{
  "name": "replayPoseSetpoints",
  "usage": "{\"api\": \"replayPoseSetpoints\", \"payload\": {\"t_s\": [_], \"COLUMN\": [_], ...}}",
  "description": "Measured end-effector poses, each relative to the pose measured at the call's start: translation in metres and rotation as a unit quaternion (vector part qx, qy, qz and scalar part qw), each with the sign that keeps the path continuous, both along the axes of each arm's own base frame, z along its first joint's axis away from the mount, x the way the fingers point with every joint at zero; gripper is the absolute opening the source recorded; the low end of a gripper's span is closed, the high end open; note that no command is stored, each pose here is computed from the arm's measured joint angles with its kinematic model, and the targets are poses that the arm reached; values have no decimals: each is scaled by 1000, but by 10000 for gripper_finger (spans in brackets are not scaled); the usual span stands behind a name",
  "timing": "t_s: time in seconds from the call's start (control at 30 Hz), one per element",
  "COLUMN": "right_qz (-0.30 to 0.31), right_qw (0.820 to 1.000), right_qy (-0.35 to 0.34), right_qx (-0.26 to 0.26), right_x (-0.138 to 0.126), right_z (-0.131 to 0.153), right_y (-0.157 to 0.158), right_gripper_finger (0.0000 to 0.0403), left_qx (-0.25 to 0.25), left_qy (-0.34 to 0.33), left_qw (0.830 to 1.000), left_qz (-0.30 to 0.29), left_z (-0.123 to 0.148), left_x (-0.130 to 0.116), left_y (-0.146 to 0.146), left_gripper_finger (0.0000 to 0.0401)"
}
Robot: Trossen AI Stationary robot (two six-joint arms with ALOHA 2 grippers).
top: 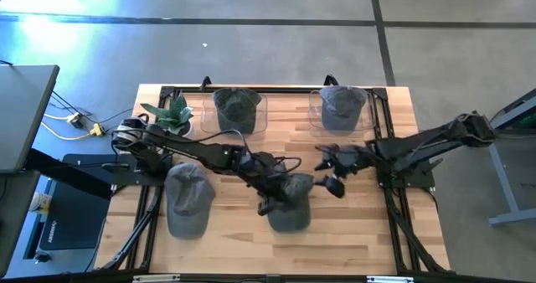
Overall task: Pick & Place hat
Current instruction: Put the black cap into the left transparent bin
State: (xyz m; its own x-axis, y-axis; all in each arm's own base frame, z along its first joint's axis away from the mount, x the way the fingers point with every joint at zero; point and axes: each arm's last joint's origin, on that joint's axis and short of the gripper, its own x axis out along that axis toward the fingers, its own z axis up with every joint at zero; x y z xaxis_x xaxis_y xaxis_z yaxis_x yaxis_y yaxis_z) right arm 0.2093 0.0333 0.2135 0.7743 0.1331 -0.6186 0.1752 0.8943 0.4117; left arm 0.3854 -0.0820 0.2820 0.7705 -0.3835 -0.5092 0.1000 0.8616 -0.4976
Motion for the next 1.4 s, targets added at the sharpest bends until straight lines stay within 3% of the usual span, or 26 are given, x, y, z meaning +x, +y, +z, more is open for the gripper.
{"api": "replayPoseSetpoints", "payload": {"t_s": [0.13, 0.27, 0.57, 0.73, 1.0, 1.23, 1.4], "right_qz": [-42, -57, -33, 26, 112, 143, 151], "right_qw": [998, 992, 979, 968, 954, 955, 952], "right_qy": [36, 64, 96, 104, 67, -43, -117], "right_qx": [39, 97, 174, 227, 269, 256, 239], "right_x": [16, 32, 56, 61, 60, 42, 24], "right_z": [-18, -40, -81, -88, -66, -7, 25], "right_y": [-24, -41, -42, -30, -3, 23, 29], "right_gripper_finger": [284, 283, 253, 201, 14, 6, 5], "left_qx": [38, 54, 60, 41, 33, 51, 64], "left_qy": [118, 186, 180, 171, 137, 80, -29], "left_qw": [986, 965, 966, 972, 977, 986, 995], "left_qz": [113, 178, 175, 153, 158, 135, 76], "left_z": [-19, -33, -27, -26, -9, 14, 32], "left_x": [-11, -16, -19, -17, -21, -30, -23], "left_y": [13, 23, 19, 15, 17, 18, 11], "left_gripper_finger": [0, 0, 0, 0, 0, 0, 1]}}
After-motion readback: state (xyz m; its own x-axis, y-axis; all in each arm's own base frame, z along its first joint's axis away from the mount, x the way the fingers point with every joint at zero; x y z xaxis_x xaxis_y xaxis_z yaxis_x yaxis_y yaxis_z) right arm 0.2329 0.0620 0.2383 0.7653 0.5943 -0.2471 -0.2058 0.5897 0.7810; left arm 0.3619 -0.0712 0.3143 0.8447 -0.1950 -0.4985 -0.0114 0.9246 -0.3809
